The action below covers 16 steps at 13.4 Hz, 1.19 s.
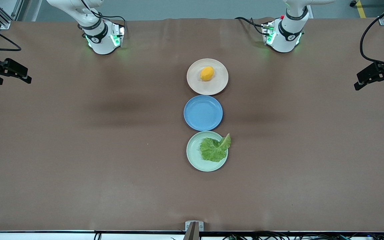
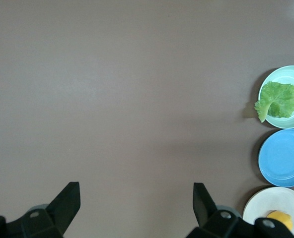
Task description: Pick lemon and lettuce from plates
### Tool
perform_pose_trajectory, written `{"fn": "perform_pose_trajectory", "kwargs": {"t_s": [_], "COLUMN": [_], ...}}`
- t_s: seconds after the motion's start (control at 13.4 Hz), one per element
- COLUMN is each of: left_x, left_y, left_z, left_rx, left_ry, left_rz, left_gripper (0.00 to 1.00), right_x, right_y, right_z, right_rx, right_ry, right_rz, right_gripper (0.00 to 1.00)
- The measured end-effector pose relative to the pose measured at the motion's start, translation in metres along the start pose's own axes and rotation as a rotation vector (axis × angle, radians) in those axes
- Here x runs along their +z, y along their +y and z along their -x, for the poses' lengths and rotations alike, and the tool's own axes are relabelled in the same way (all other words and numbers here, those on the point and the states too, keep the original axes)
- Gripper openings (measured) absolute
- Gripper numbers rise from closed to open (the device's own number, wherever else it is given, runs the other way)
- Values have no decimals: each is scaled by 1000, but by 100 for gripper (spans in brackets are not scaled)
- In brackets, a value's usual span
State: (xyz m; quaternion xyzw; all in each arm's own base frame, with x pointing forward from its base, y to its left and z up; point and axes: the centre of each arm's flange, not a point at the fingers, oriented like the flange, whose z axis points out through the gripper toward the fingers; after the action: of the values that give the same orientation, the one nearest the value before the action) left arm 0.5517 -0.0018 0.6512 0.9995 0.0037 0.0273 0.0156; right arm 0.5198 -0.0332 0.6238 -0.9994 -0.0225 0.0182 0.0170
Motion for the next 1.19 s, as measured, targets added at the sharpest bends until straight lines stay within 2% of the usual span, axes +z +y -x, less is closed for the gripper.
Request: {"fn": "perform_pose_trajectory", "kwargs": {"t_s": [0.3,0.6,0.75,0.97,1.19], "left_x": [16,87,129,185,233], "left_y": [17,103,146,218,280], "left_z": [-6,-27,-37,-41,-41], "left_rx": [14,-46,-88,-166,-274], "left_ry": [-31,-127,-149,-143,-91], "left_rz": [3,-11,-23,-33,-14], "left_gripper": [100,100,100,100,100], "right_x": [0,0,1,-2,4], "right_y": [0,1,1,2,10], "right_z": [0,0,0,0,-3], "right_rx": [-19,-16,-15,-12,2], "right_ry": [3,1,0,6,-5], "right_rz": [0,0,0,0,-1], "right_gripper": [100,100,100,100,100]}}
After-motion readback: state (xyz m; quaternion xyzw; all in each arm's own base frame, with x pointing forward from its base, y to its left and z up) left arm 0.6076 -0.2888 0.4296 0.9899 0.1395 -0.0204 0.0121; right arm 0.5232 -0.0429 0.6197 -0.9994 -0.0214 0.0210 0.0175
